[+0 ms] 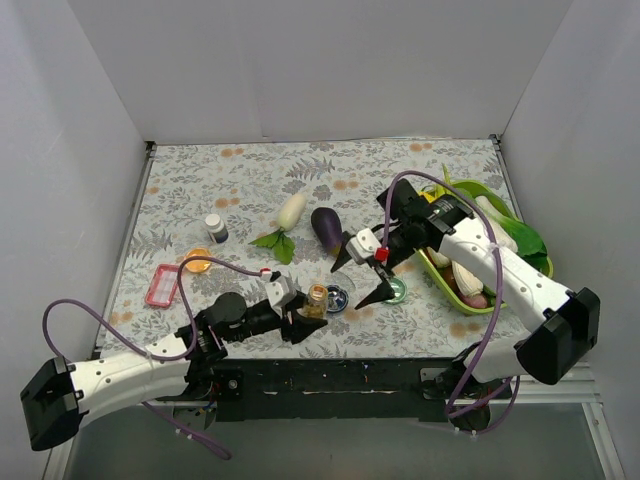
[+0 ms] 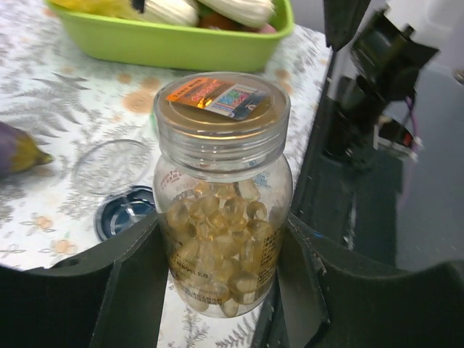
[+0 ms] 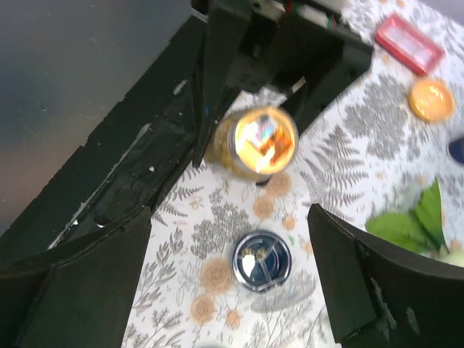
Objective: Sort the pills into containers
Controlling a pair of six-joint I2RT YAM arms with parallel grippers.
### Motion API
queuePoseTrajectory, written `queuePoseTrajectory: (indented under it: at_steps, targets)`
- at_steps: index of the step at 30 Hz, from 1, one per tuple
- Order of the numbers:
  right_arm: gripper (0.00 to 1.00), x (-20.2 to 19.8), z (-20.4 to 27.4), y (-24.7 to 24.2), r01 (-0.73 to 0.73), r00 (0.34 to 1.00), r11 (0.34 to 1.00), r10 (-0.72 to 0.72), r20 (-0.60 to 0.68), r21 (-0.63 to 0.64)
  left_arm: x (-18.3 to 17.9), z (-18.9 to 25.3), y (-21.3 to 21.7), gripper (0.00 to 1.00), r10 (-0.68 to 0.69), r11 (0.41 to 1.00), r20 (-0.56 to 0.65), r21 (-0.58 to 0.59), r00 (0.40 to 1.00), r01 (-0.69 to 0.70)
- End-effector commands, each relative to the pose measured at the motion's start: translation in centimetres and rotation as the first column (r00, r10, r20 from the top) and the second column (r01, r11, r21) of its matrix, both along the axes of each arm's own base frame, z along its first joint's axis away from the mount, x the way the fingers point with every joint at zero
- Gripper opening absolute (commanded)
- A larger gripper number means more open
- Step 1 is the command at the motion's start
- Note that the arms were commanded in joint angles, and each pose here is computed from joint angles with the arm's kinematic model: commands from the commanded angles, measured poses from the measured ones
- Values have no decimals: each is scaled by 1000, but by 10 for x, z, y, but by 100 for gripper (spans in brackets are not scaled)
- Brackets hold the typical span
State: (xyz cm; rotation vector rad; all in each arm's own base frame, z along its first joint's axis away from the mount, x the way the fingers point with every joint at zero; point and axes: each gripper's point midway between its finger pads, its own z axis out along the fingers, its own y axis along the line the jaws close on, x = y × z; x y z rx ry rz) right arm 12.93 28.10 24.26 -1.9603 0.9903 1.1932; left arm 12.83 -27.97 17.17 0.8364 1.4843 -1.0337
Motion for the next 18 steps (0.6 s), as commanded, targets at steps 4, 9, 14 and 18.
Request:
queuePoseTrajectory:
  at_steps: [4, 9, 14, 18]
  targets:
    - [92, -38, 6, 25, -192, 981, 981, 191, 24, 39, -32, 8, -20, 0, -238, 969, -26, 59, 971, 239]
    - [85, -44, 0, 30, -207, 978, 978, 207, -3, -11, -34, 13, -27, 0, -273, 960, -15, 57, 962, 273]
    - [68, -43, -8, 30, -180, 983, 981, 179, -32, -73, -34, 12, -32, 0, -289, 954, -15, 75, 957, 289]
    - [52, -41, -11, 31, -156, 987, 982, 152, -43, -105, -31, 17, -32, 0, -279, 958, 1, 66, 960, 278]
